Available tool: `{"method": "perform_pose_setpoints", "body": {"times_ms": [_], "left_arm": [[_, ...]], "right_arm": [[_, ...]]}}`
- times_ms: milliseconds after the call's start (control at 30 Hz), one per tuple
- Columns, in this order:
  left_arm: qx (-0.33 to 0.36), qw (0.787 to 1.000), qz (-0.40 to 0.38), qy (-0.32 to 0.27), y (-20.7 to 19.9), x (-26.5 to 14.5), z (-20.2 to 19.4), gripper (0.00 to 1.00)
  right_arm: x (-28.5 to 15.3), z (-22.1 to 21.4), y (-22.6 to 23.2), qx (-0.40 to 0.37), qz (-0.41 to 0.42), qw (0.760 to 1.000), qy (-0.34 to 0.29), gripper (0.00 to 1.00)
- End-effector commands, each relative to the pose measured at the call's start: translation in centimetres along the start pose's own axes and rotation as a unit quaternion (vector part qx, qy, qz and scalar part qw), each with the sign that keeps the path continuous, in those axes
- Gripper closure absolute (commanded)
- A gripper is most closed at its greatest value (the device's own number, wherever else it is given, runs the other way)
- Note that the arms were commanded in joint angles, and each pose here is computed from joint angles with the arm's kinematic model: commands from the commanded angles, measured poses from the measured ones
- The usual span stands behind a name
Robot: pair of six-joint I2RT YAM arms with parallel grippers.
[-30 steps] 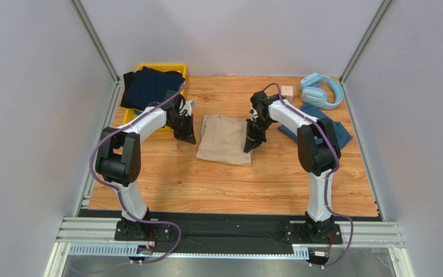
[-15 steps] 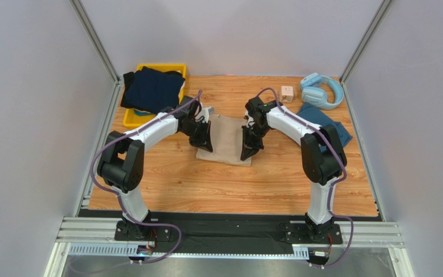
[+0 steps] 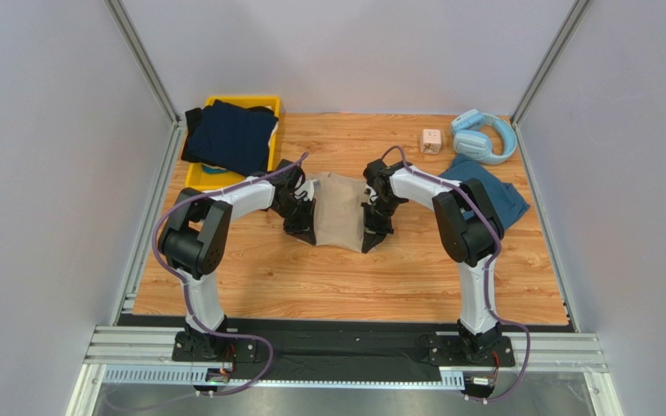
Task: Fold and stack the t-shirts
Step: Smooth out wrinkles on the folded tshirt
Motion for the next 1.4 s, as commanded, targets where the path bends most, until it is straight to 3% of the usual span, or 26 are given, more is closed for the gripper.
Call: {"method": "perform_pose_setpoints", "body": {"times_ms": [0,467,800,933,1100,1367], "left_arm": [[-0.003,1.000,0.022,-0.012,0.8,0.4,0.3,1.00],[-0.033,0.999,0.032,-0.006,3.6,-0.2,0.5,1.00],[-0.024,0.999,0.018,-0.016,2.2,-2.6,0.7,1.00],[0.013,0.997,-0.017,-0.075,-1.1,-6.8,1.9,1.00],[0.039,0.990,-0.057,-0.119,-5.1,-10.0,5.5,0.94],[0.033,0.994,-0.055,-0.090,-5.5,-5.6,12.8,0.97]], "right_arm": [[0.8,0.2,-1.8,0.002,-0.044,0.999,-0.009,0.96],[-0.5,-2.9,-4.1,0.024,-0.053,0.998,0.004,0.97],[-7.1,-2.3,-2.0,-0.009,-0.030,0.998,-0.059,0.96],[-12.9,0.0,-0.5,-0.033,-0.017,0.990,-0.139,0.94],[-15.1,4.5,-0.5,-0.025,-0.013,0.986,-0.166,0.93],[-11.6,11.9,-2.3,0.009,0.012,0.987,-0.160,0.93]]}}
Point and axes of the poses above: each gripper's point midway between its finger pads, its own x axis out along the fingers, its own y axis along the line the jaws close on, z = x × y, the point moved 10 cm from there along -x, back along the fingers, and after that the axes turned 15 degrees about -x, right-handed, at the moved point
